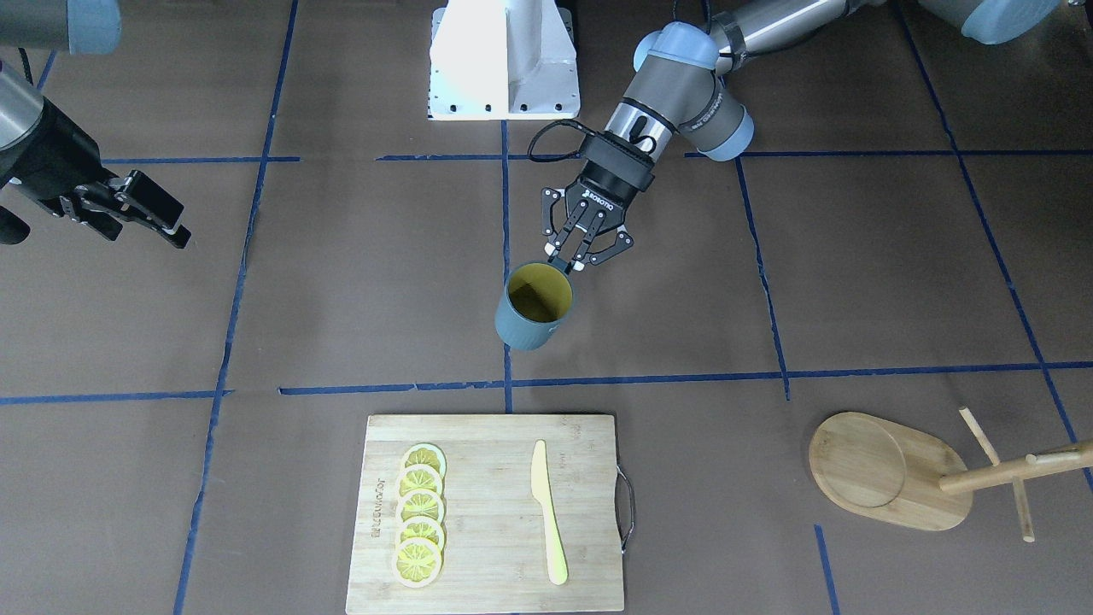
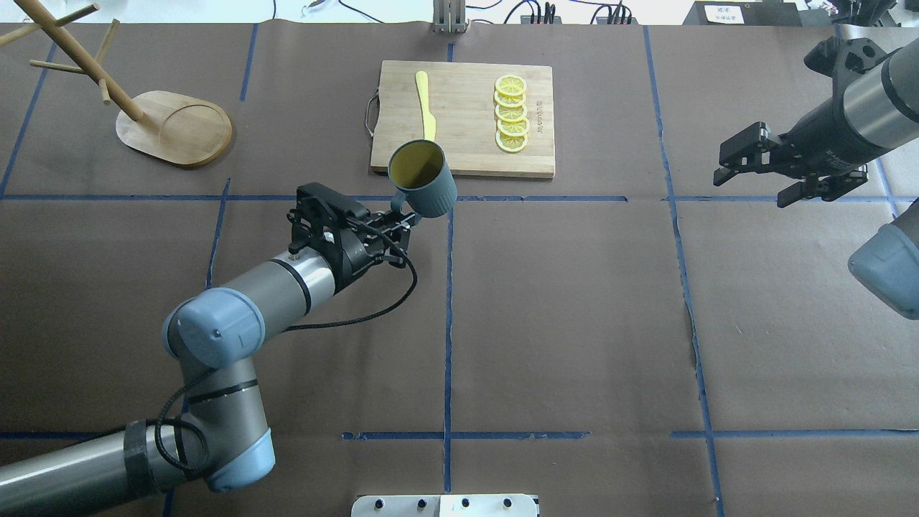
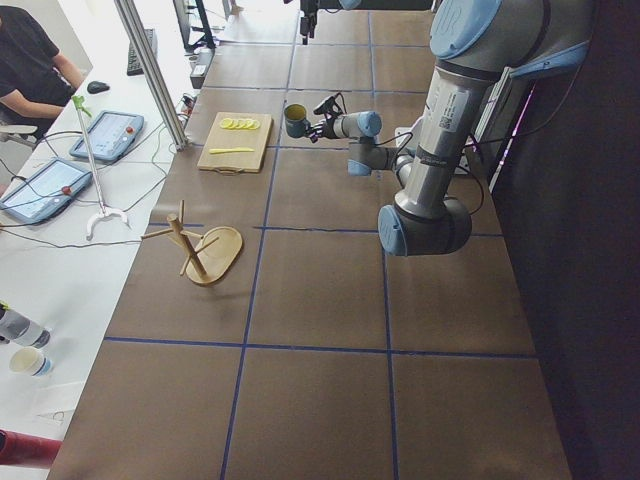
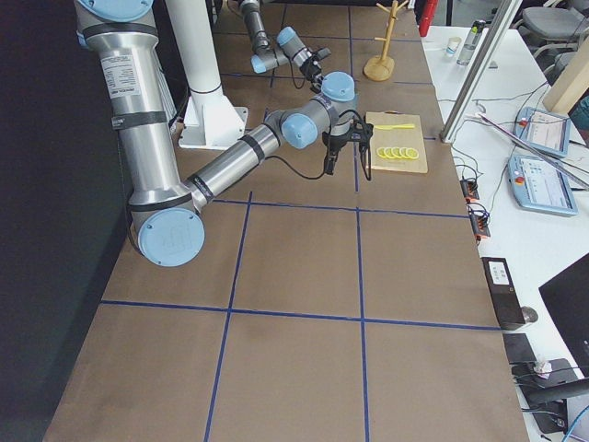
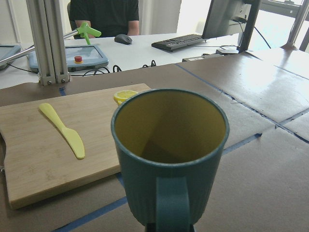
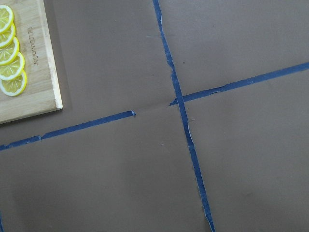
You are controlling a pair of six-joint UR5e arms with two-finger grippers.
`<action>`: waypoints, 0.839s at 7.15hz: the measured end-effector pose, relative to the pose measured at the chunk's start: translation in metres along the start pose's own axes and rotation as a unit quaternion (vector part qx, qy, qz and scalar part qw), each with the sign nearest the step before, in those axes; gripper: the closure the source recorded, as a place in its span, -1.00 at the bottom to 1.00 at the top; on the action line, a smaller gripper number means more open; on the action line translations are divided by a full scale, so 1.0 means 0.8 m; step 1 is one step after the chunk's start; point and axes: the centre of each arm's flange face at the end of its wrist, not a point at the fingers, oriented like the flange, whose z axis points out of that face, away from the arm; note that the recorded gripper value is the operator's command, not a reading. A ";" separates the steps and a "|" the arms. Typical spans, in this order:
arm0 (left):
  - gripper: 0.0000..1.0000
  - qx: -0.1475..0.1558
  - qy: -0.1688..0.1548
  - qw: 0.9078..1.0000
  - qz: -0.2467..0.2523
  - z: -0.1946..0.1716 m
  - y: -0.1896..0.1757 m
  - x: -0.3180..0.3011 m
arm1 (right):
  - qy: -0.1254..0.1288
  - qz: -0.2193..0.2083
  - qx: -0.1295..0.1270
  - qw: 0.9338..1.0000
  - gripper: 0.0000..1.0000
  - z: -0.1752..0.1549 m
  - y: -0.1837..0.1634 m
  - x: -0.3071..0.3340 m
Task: Hang cup on storage rack
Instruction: 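Lift the mug with the left gripper and carry it toward the wooden rack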
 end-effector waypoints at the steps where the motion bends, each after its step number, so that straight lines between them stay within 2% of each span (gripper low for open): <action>1: 1.00 -0.018 0.006 0.998 -0.065 0.000 -0.035 -0.043 | 0.003 0.002 0.001 1.000 -0.99 0.002 -0.002 0.002; 3: 1.00 -0.056 0.017 0.981 -0.185 -0.019 -0.111 -0.133 | 0.008 0.005 0.003 1.000 -0.99 0.007 -0.006 0.006; 4: 1.00 -0.052 0.023 0.968 -0.244 -0.032 -0.132 -0.165 | 0.008 0.006 0.003 1.000 -0.99 0.007 -0.007 0.006; 5: 1.00 -0.041 0.031 0.952 -0.301 -0.044 -0.143 -0.191 | 0.009 0.006 0.003 1.000 -0.99 0.007 -0.007 0.006; 6: 1.00 -0.030 0.038 0.931 -0.362 -0.054 -0.152 -0.209 | 0.009 0.006 0.003 1.000 -0.99 0.008 -0.007 0.006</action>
